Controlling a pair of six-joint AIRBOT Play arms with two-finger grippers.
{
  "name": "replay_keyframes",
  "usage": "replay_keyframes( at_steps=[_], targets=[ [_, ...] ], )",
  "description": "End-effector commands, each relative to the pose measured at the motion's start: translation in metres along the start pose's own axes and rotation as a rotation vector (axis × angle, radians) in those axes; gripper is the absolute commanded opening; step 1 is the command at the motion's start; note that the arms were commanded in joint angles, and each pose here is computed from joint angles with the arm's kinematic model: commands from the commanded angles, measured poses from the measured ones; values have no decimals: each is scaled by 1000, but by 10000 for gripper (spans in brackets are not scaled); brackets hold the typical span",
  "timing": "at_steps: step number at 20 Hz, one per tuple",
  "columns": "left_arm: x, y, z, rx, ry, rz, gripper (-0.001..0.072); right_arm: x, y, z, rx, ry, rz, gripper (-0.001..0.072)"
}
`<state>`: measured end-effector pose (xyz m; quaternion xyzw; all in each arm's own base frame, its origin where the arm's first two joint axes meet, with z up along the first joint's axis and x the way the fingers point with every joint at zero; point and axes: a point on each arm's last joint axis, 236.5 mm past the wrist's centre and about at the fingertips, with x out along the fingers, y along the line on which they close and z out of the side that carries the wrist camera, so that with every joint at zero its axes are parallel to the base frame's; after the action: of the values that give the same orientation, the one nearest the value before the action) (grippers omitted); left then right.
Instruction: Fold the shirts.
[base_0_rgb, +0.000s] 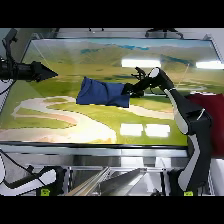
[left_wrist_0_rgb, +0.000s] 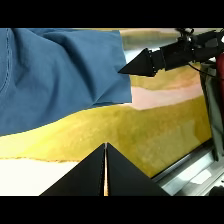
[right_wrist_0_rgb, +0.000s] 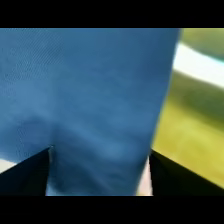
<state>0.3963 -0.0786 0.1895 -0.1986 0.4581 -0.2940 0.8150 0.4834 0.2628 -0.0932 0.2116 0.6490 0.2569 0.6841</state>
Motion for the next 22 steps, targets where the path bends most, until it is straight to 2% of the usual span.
replay_keyframes(
  at_steps=[1, 2, 3, 4, 9, 12, 14, 17, 22],
  targets=[
    [0, 1, 1, 0, -3, 3, 17, 28, 13, 0, -49, -9, 43, 316],
    [0, 0, 0, 0, -1, 2, 17, 25, 26, 1, -71, -13, 74, 222],
    [0, 0, 0, 0, 0, 2, 17, 17, 37, 4, -86, -20, 92, 166],
    [0, 0, 0, -1, 1, 2, 17, 5, 48, 8, -115, -37, 96, 21],
    [0, 0, -1, -1, 3, 1, 17, -137, 96, 59, -245, -339, -49, 19],
    [0, 0, -1, -1, 3, 1, 17, -252, 88, 79, -200, -565, -149, 19],
    [0, 0, -1, -1, 4, 0, 17, -328, 51, 76, -101, -680, -240, 19],
    [0, -1, -5, -1, 20, -5, 17, -423, -19, 38, 106, -751, -335, 19],
    [0, -1, -5, -1, 21, -5, 17, -500, -108, -63, 474, -725, -412, 19]
  ],
)
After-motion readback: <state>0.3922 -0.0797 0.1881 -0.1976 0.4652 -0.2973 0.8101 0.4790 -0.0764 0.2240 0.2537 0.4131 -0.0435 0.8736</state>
